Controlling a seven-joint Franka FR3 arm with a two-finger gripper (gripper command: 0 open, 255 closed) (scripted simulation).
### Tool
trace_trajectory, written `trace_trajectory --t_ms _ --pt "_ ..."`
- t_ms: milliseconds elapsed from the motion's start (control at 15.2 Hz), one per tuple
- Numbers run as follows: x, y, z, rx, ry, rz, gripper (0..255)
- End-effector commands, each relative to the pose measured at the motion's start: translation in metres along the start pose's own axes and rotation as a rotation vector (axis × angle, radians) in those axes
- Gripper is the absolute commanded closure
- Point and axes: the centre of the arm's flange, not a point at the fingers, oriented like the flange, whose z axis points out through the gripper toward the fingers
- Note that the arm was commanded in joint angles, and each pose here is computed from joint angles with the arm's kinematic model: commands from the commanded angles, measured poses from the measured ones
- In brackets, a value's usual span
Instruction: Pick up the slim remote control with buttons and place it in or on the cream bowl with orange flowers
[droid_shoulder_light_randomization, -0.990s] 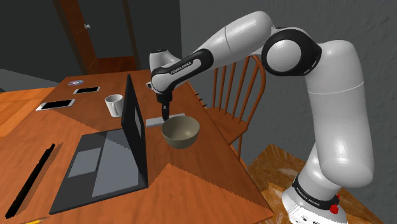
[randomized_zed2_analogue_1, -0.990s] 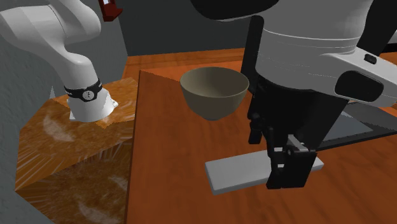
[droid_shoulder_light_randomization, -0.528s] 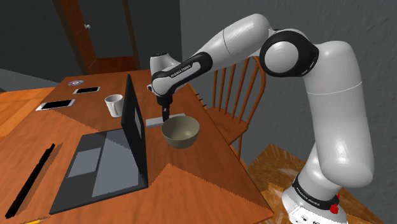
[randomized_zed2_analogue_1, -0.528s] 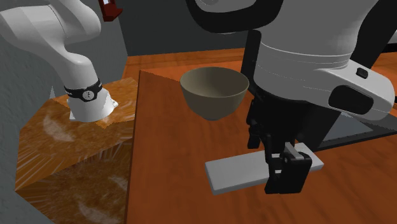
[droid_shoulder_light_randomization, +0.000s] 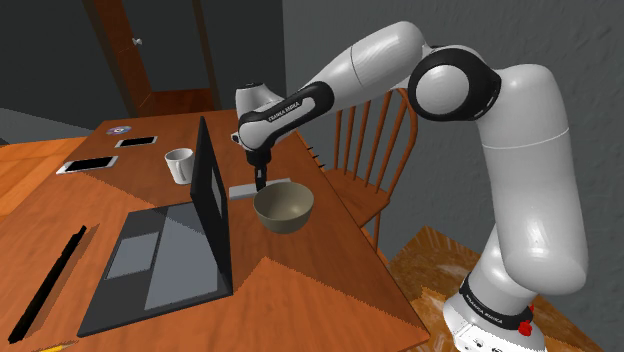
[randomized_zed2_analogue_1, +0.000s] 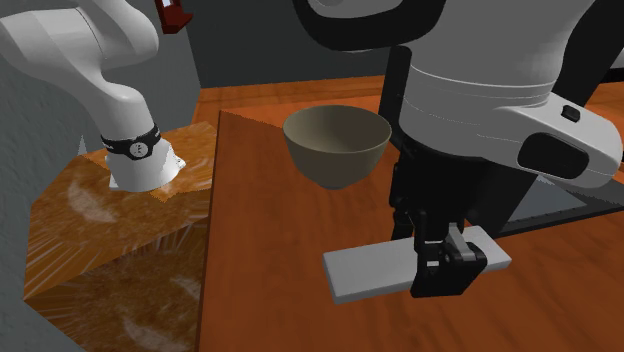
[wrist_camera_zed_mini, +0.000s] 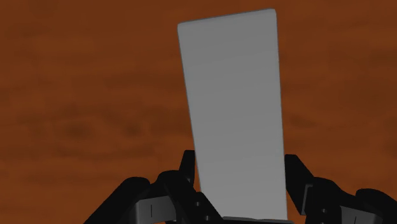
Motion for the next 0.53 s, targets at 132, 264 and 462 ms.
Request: trace_trajectory --t_ms 132,264,462 --pt "0.0 0.0 0.001 0.001 0.0 0.001 255" --pt "0.0 0.0 -0.004 0.001 0.0 0.001 255" --pt "0.0 0.0 -0.02 0.001 0.0 0.001 255"
